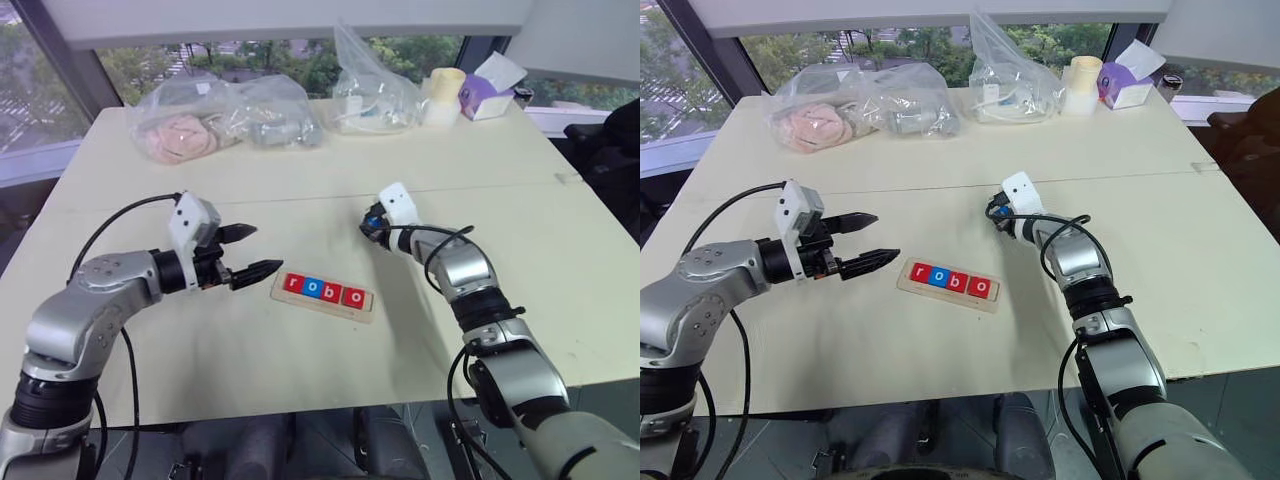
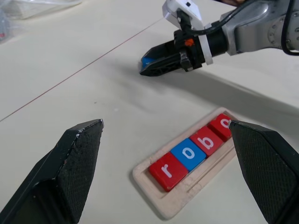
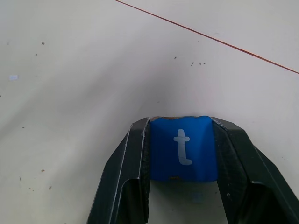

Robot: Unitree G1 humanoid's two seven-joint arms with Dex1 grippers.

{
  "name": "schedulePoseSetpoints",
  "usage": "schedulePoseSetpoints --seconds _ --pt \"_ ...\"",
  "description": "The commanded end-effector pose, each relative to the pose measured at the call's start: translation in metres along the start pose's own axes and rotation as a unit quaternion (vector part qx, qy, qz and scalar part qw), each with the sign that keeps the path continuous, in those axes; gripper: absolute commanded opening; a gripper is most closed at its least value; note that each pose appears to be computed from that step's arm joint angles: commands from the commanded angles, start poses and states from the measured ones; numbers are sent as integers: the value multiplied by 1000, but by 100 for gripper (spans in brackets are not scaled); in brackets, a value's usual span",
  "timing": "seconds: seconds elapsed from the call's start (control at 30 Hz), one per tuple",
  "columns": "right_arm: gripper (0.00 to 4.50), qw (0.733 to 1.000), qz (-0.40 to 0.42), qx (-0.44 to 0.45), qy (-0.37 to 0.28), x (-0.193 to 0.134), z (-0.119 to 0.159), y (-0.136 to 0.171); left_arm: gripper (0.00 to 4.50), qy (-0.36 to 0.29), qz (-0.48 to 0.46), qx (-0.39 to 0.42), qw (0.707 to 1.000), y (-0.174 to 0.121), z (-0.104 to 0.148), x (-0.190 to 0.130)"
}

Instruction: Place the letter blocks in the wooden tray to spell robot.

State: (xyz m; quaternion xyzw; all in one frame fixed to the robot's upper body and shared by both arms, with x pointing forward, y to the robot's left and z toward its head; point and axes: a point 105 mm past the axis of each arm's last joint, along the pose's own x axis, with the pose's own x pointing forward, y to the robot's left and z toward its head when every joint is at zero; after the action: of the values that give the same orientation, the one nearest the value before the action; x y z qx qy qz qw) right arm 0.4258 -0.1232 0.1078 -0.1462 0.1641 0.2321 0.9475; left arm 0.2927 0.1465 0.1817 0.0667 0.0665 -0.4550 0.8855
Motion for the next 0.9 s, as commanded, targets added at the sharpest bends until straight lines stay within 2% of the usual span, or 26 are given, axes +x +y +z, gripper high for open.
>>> schedulePoseSetpoints --seconds 0.03,0.13,0.2,0.27,0.33,0.47,0.57,0.9 --pt "121 999 -30 2 -22 -7 12 -6 450 -18 -6 19 1000 -6 11 2" --pt "121 996 -81 18 -42 -20 21 -20 450 -12 -20 28 999 -12 9 8" --pt "121 985 -149 68 -51 -38 22 -36 450 4 -38 42 998 -19 2 12" --pt "121 968 -201 139 -46 -64 12 -37 450 -7 -59 40 997 -28 3 19" --pt "121 958 -227 172 -29 -85 0 -27 450 -18 -76 34 996 -34 6 25" --pt "121 953 -235 190 6 -116 -15 0 450 -13 -99 34 994 -38 2 32" --pt "121 951 -220 215 25 -127 -22 19 450 -13 -113 36 993 -38 0 37" --pt "121 946 -188 243 103 -130 -54 45 450 -19 -130 41 990 -36 1 45"
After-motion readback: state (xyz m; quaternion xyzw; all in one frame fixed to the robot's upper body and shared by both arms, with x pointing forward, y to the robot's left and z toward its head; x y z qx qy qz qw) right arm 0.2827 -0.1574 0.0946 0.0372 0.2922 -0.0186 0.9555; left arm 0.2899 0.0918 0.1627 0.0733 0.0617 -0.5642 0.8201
